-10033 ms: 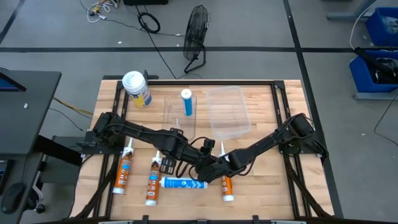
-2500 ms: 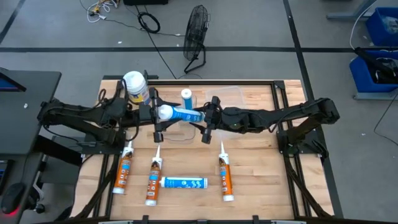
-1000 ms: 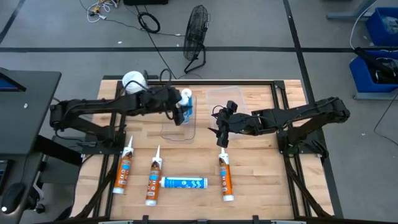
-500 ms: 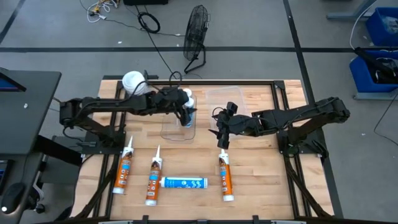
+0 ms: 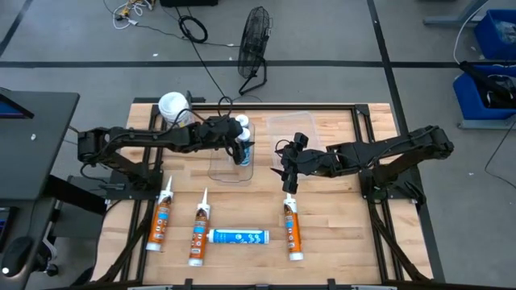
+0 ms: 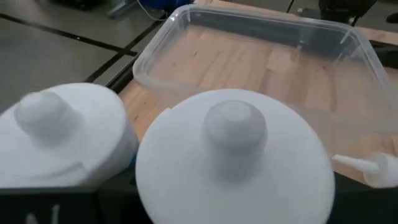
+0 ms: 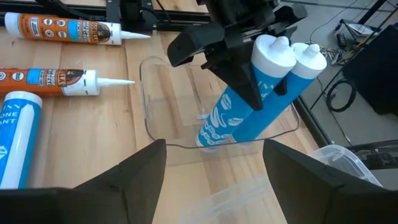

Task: Pick & place silicon tubes, Sealant and Lysol wipes
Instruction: Put the top blue sealant into the left transparent bin

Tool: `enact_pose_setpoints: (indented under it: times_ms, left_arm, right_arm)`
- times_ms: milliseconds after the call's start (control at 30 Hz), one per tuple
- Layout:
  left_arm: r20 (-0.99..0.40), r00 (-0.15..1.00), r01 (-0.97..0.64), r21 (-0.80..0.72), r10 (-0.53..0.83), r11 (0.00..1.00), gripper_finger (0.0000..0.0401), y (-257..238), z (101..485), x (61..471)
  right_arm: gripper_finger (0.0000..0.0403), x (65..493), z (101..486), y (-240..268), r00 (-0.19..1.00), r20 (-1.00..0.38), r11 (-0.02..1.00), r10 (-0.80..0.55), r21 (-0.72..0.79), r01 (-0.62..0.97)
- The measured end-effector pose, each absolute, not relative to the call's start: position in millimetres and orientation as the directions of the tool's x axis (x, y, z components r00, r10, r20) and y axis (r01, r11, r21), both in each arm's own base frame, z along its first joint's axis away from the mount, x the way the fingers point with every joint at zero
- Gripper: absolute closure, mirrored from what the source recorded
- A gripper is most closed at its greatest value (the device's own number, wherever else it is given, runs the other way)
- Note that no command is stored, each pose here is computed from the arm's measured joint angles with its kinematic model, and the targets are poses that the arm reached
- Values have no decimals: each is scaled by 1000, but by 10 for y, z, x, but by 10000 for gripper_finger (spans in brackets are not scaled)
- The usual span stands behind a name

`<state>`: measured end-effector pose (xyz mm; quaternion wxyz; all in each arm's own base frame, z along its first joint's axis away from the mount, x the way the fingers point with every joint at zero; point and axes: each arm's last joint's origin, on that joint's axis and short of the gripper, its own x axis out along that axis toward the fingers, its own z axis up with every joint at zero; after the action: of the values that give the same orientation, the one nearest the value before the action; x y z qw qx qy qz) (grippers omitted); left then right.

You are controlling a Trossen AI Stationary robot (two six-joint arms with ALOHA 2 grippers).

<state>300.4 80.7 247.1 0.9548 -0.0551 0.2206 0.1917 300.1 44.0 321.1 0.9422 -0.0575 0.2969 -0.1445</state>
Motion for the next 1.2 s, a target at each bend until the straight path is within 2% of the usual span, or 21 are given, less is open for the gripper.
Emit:
enact_pose_setpoints:
  times_ms: [633,867,1200]
  left_arm:
    - [-456,822,-387,-10,340,922,188,810,2419,3021]
    - [-403,844,-400,-33,354,916,185,815,2242,2955]
    - [-404,845,-394,-30,349,919,176,801,2238,2925]
  right_arm:
    - [128,2981,3207,529,785,-543,953,-300,-206,221]
    - [128,2980,3207,530,784,-543,953,-300,-203,223]
    - [128,2981,3208,529,785,-542,953,-300,-206,222]
